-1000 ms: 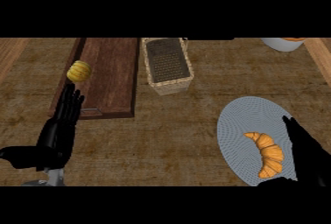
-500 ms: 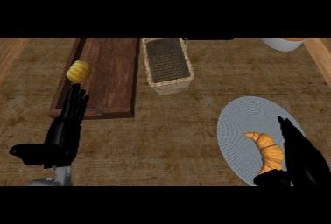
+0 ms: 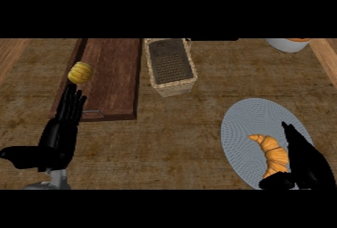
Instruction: Pick the croissant from the placemat and place it in the basket
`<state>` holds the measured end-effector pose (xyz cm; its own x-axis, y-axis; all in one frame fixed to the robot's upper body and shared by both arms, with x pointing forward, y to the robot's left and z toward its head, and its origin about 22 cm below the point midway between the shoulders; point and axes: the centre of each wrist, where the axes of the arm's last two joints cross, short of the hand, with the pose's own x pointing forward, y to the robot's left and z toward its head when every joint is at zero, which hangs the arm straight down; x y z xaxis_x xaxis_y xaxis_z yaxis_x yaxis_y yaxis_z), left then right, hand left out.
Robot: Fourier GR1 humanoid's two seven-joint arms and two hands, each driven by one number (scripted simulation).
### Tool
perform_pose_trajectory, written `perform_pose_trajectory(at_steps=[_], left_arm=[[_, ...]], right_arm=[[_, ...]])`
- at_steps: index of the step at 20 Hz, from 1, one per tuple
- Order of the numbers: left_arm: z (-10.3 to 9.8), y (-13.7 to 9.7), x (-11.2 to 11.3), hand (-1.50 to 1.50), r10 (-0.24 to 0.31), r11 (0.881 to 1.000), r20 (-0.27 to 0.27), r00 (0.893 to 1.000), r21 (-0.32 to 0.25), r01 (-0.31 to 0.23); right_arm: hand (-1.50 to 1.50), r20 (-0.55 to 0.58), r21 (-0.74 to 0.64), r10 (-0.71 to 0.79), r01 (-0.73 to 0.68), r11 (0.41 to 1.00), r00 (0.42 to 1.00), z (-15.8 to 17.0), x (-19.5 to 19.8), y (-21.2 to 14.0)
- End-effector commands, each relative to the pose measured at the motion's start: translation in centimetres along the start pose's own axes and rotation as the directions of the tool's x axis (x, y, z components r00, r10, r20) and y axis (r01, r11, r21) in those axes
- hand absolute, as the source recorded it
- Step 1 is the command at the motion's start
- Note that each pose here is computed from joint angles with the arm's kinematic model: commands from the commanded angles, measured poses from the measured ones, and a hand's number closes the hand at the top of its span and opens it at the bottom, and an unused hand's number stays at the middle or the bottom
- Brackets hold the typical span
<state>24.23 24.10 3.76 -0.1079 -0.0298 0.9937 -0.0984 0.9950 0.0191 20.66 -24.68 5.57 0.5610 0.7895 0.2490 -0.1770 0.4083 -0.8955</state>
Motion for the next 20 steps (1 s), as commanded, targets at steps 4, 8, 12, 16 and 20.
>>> perform_pose_trajectory(at_steps=[4, 8, 12, 16, 20], left_arm=[[-0.2, 0.3, -1.0, 0.00, 0.016, 1.000, -0.014, 1.000, -0.020, -0.017], [-0.8, -0.6, 0.4, 0.00, 0.002, 1.000, -0.003, 1.000, -0.006, -0.003], [-0.7, 0.1, -0.4, 0.00, 0.016, 1.000, -0.015, 1.000, -0.013, -0.017], [1.7, -0.6, -0.1, 0.00, 0.009, 1.000, 0.003, 1.000, -0.001, -0.009], [0.8, -1.0, -0.3, 0.00, 0.000, 1.000, -0.007, 1.000, -0.019, 0.000]], right_arm=[[-1.50, -0.001, 0.029, 0.007, -0.007, 1.000, 1.000, -2.0, -0.6, 1.5], [-1.50, 0.008, 0.023, -0.002, 0.001, 1.000, 1.000, -2.3, -0.8, 3.0], [-1.50, 0.003, 0.008, -0.026, 0.026, 1.000, 1.000, -2.6, -0.7, 0.8], [-1.50, -0.011, 0.019, -0.010, 0.010, 1.000, 1.000, -2.6, 0.5, 2.4], [1.50, 0.012, 0.051, -0.021, 0.020, 0.998, 1.000, -4.2, 1.0, 4.5]])
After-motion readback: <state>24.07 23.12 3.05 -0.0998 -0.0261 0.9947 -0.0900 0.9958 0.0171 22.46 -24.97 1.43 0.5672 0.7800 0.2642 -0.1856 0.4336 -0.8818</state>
